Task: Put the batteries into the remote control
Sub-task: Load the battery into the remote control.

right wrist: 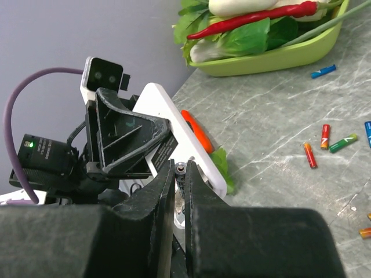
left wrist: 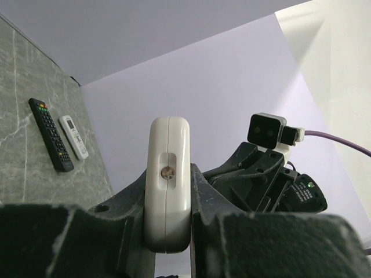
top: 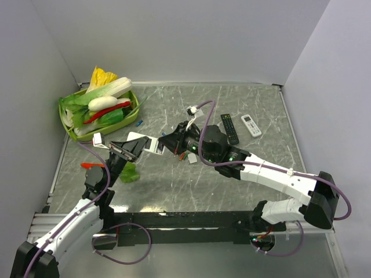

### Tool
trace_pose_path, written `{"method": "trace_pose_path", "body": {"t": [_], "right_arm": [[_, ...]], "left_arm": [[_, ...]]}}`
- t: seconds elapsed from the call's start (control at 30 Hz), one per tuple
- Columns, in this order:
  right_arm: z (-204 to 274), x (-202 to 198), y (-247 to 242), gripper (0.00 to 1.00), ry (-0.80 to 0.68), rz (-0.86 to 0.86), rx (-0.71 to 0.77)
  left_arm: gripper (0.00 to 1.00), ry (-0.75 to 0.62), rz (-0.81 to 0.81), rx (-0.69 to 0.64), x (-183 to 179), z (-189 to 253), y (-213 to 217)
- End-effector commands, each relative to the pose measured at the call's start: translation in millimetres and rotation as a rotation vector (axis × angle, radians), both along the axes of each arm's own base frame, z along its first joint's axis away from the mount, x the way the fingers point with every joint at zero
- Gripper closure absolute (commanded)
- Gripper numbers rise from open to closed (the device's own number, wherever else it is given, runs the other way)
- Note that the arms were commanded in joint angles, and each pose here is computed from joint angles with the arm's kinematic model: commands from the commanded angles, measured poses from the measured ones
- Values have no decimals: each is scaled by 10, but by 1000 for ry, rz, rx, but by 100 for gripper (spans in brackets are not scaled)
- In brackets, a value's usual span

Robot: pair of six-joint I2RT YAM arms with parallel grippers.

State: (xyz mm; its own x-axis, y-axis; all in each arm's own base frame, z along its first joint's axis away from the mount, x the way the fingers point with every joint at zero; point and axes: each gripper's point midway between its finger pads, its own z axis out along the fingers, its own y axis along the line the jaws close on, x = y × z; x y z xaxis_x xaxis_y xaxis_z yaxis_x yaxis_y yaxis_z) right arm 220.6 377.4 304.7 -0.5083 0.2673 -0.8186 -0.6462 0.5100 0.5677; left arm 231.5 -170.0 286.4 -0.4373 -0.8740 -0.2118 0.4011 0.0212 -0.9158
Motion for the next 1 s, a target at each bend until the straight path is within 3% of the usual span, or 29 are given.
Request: {"method": "trace_pose_path", "body": {"t": [0.0,0.5,0.77,0.97], "right_arm": [[132,12,57,100,-27,-4,43],[57,-92,175,100,13,25,7],[27,-54,103,74,6,-16,-16],[50,-46,84,66,-9,-25,-26]], "left_arm": [[98,-75,3,-55,-68,221,51],[98,-75,5,-64,-65,206,58],[98,-75,11,-61,-65,197,67],[98,-77,3,-60,-71,197,55]]}}
